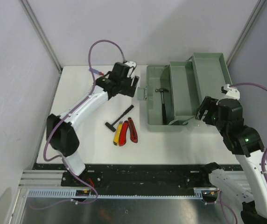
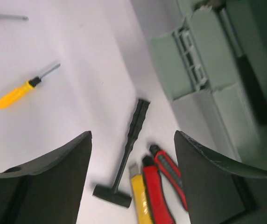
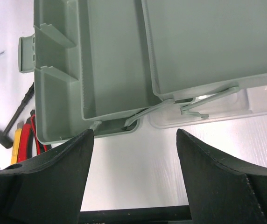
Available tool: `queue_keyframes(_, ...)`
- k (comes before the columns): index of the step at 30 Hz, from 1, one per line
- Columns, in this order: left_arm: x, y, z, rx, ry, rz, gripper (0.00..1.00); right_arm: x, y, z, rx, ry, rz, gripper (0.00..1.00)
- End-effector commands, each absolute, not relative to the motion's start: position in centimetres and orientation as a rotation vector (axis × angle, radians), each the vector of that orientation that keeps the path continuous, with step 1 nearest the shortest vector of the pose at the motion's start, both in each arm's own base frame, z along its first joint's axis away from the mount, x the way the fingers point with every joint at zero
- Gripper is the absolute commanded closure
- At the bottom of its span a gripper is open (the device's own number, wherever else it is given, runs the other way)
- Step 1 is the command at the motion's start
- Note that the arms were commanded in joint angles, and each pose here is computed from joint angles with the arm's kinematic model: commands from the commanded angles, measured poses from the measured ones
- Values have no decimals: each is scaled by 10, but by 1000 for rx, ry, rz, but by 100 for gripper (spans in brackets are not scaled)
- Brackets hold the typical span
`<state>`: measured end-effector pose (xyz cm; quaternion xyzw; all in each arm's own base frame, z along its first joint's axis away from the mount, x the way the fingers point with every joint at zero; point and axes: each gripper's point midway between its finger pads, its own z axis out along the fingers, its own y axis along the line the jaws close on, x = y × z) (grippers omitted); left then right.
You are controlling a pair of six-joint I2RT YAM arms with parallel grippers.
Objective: Pack the tool kit
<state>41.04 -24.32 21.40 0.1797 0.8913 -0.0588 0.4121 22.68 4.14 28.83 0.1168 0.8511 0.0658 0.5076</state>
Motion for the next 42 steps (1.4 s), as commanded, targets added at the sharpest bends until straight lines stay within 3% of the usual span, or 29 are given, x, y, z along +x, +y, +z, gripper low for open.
queue_keyframes(1,391,-220,220,542,2228,-241,21,237,50,293,267,2030,205,24)
queue_keyframes(6,374,-196,190,591,2288,-210,2,240,57,285,252,2064,225,24)
queue_keyframes(12,353,-184,138,670,2404,-172,1,243,59,280,246,2074,227,24)
queue_keyframes(14,349,-182,120,682,2450,-162,9,243,59,279,245,2078,230,24)
queue_keyframes(17,346,-184,94,703,2515,-168,34,243,60,277,245,2081,235,24)
queue_keyframes(19,347,-187,80,711,2533,-179,42,243,61,277,242,2082,242,24)
queue_keyframes(31,354,-183,29,720,2613,-103,48,242,61,277,260,2080,245,25)
queue_keyframes(42,374,-180,10,649,2647,-73,61,245,61,273,266,2091,241,25)
